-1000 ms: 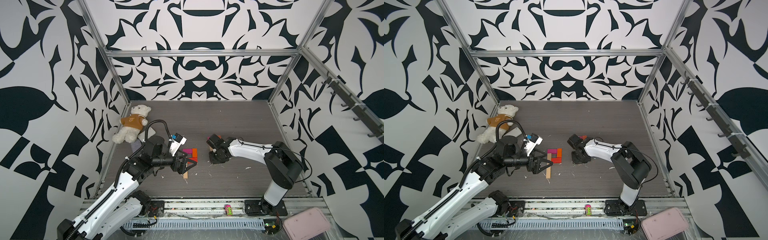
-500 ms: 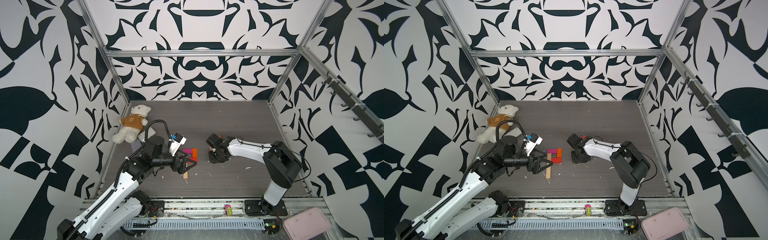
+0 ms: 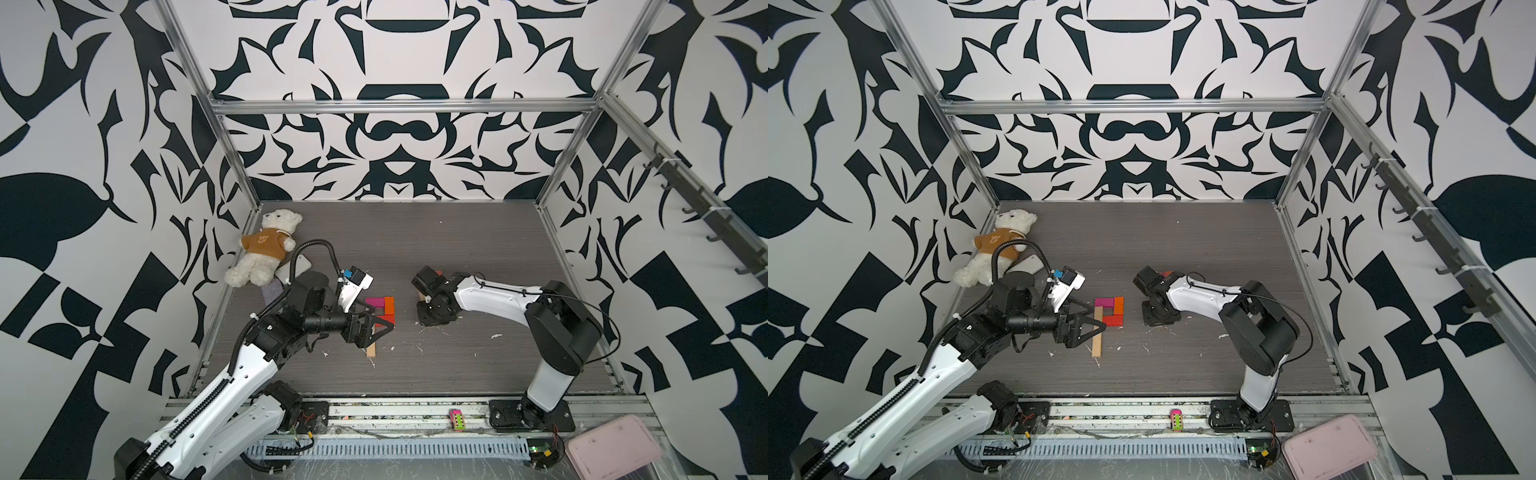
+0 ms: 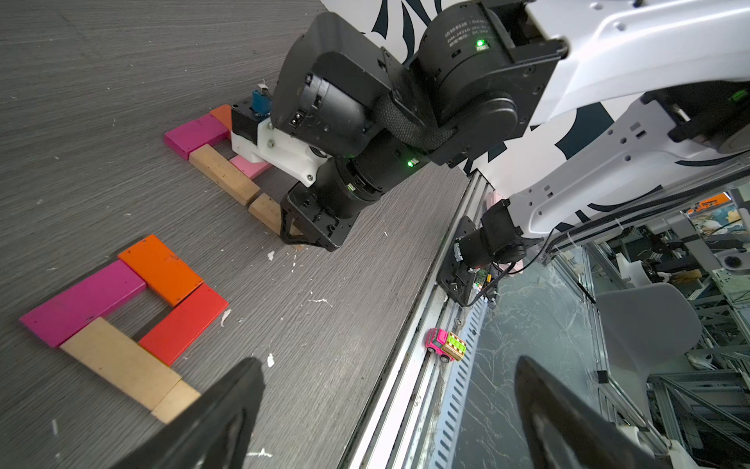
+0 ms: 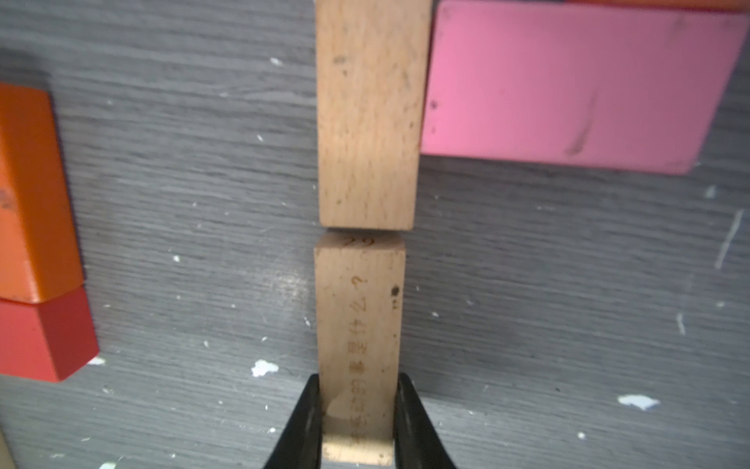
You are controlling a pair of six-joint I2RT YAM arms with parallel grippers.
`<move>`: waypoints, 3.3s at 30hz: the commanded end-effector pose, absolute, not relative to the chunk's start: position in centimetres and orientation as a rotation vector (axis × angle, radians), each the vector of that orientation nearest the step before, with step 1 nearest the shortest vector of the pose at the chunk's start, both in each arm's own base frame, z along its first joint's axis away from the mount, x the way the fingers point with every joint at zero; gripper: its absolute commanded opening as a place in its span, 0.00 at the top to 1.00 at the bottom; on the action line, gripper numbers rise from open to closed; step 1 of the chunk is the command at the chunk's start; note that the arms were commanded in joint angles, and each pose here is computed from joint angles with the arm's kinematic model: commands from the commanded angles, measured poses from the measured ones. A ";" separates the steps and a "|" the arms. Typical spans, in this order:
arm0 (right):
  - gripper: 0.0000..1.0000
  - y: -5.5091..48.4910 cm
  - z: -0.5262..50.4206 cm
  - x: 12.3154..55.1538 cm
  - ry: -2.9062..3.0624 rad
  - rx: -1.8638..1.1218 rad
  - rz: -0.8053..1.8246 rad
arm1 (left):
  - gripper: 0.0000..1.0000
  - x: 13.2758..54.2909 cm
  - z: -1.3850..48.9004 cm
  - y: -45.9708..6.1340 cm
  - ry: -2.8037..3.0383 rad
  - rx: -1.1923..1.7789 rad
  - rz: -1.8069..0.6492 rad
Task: Assemble the letter p with building blocks
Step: Assemble the building block at the center of the board, then reset both arms
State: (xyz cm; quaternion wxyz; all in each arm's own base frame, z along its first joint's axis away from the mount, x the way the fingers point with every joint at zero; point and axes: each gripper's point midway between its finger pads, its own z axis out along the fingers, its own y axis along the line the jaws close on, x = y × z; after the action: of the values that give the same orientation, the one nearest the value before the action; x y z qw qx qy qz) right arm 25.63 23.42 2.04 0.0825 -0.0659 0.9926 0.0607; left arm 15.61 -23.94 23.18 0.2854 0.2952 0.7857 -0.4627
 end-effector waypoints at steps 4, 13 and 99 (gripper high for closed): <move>0.91 23.0 1.9 26.6 2.955 -0.138 0.139 | 0.01 15.4 23.0 -24.1 2.102 0.798 -1.257; 0.91 23.0 1.8 26.6 2.962 -0.130 0.152 | 0.01 15.4 23.0 -24.1 2.101 0.798 -1.259; 0.47 23.0 2.4 27.7 2.947 -0.105 0.161 | 0.01 15.7 22.4 -24.0 2.136 0.783 -1.241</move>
State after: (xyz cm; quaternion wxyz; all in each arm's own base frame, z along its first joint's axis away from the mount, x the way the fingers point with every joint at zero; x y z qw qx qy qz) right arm 27.38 23.41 1.91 0.0903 -0.0386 0.9932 0.0622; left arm 15.79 -24.06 22.69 0.2754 0.2903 0.7916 -0.4618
